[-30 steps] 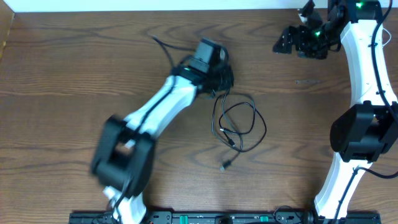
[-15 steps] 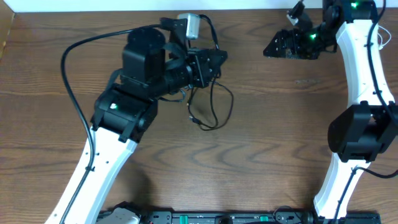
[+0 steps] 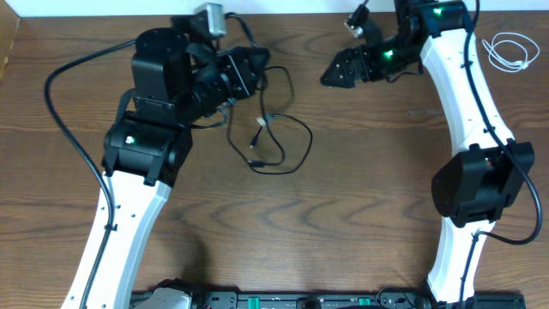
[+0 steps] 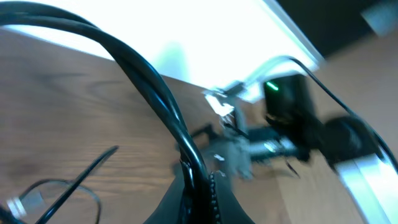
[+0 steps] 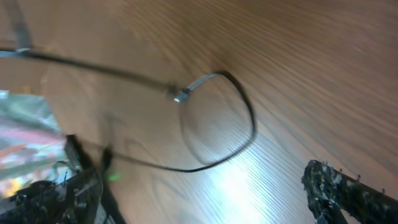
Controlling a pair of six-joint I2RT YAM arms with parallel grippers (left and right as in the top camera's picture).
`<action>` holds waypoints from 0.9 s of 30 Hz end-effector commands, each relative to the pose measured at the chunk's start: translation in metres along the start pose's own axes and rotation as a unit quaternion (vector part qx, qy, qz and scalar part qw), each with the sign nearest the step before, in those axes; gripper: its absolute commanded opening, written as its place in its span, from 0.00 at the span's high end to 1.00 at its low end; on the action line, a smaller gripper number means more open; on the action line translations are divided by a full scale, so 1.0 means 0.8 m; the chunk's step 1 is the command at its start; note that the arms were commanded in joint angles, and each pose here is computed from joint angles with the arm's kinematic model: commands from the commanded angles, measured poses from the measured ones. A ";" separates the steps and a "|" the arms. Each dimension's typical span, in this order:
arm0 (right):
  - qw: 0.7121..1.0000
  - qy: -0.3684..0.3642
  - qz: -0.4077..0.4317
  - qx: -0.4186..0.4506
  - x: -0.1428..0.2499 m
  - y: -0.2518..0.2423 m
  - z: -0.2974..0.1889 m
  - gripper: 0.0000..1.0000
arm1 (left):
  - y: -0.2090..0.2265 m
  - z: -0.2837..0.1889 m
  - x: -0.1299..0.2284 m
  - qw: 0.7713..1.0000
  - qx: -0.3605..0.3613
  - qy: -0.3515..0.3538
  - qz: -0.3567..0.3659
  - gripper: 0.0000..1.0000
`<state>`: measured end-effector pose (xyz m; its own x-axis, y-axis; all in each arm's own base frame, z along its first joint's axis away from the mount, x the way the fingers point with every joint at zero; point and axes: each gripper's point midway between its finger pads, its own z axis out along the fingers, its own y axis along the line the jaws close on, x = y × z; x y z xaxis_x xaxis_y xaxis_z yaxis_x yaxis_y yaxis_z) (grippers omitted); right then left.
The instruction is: Untangle cables
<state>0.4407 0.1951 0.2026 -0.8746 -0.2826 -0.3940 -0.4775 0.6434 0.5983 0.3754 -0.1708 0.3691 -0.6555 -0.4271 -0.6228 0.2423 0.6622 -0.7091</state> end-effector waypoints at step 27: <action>0.991 -0.005 -0.108 -0.077 -0.022 0.134 0.093 0.02 | 0.006 -0.069 -0.101 0.885 0.017 -0.232 -0.404 0.93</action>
<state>0.4108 0.3162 0.2259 -0.7276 -0.4064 -0.5527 -0.6860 0.4363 0.5823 0.4063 -0.1028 0.3975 -0.2584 -0.9660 -0.0008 -0.2377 0.0644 -0.9692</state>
